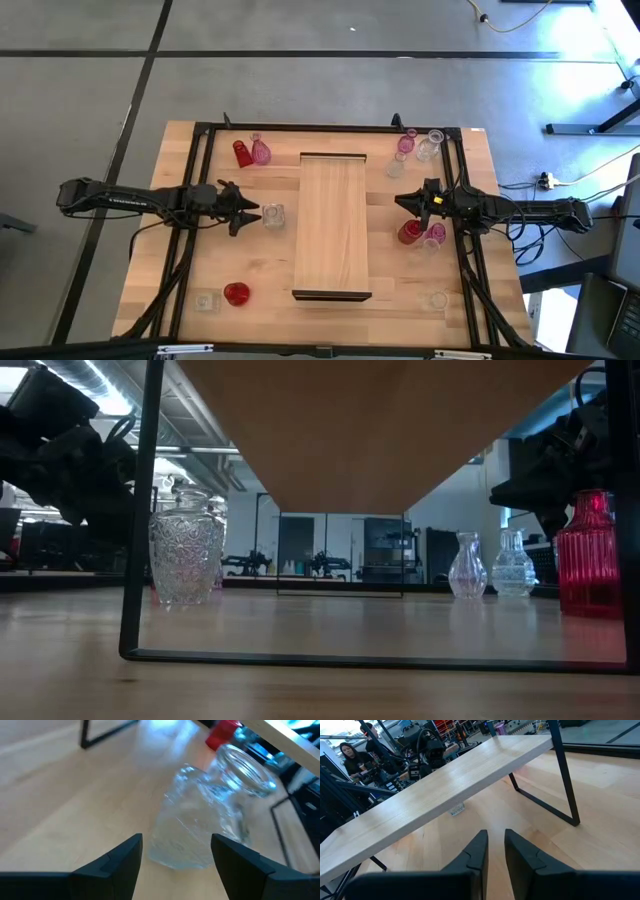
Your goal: Sort vases onto shelf
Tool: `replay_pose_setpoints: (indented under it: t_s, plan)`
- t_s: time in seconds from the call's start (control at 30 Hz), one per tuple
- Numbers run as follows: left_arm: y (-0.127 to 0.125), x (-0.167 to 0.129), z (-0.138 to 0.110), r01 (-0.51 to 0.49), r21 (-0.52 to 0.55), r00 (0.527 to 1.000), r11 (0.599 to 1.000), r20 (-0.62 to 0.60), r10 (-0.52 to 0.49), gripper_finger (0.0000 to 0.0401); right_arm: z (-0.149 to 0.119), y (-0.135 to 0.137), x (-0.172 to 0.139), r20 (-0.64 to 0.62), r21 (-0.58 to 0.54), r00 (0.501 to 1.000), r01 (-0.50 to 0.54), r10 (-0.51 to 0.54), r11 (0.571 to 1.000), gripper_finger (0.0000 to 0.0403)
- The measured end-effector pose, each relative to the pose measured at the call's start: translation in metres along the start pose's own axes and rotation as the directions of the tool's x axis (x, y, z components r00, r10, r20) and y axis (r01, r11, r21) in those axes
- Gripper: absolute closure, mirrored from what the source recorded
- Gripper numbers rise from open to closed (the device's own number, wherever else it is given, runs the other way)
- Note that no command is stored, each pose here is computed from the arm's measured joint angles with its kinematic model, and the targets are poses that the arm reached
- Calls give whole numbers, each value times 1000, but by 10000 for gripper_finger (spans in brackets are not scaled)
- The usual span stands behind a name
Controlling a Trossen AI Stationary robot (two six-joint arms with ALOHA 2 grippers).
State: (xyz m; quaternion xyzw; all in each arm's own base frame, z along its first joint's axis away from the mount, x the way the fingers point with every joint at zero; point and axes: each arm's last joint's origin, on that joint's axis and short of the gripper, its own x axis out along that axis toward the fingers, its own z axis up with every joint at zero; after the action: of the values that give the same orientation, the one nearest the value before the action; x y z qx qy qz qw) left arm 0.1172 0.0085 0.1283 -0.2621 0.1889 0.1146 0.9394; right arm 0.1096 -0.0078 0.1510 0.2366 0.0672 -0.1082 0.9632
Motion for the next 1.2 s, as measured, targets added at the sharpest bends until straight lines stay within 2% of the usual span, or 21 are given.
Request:
replay_pose_setpoints:
  t_s: [0.17, 0.27, 0.37, 0.5, 0.6, 0.73, 1.0, 1.2]
  plan:
    - [1, 0, 2, -57, -8, 997, 998, 48, 57, 170, 1, 0, 0, 6, 1, 1000, -3, 3, 1000, 349]
    - [1, 0, 2, -56, -68, 997, 996, 51, 59, 170, 1, 1, 0, 17, 31, 1000, -9, 9, 999, 349]
    - [1, 0, 4, -68, -113, 994, 991, 82, 78, 170, 7, 4, 0, 72, 257, 996, -61, 43, 964, 349]
    - [1, -1, 8, -95, -211, 980, 973, 150, 129, 170, 13, 4, -1, 157, 427, 988, -71, 3, 902, 349]
    - [3, -1, 10, -143, -284, 957, 948, 204, 205, 170, 15, 3, -1, 200, 488, 978, -54, -52, 871, 349]
    - [5, -2, 13, -165, -371, 927, 914, 259, 272, 170, 18, 3, -2, 257, 599, 960, -70, -109, 798, 349]
    - [4, -3, 16, -89, -548, 906, 832, 303, 297, 170, 21, 0, -3, 313, 614, 926, -27, -212, 789, 349]
    - [4, -3, 17, -12, -669, 901, 743, 314, 298, 170, 22, 0, -4, 327, 618, 917, -26, -226, 786, 349]
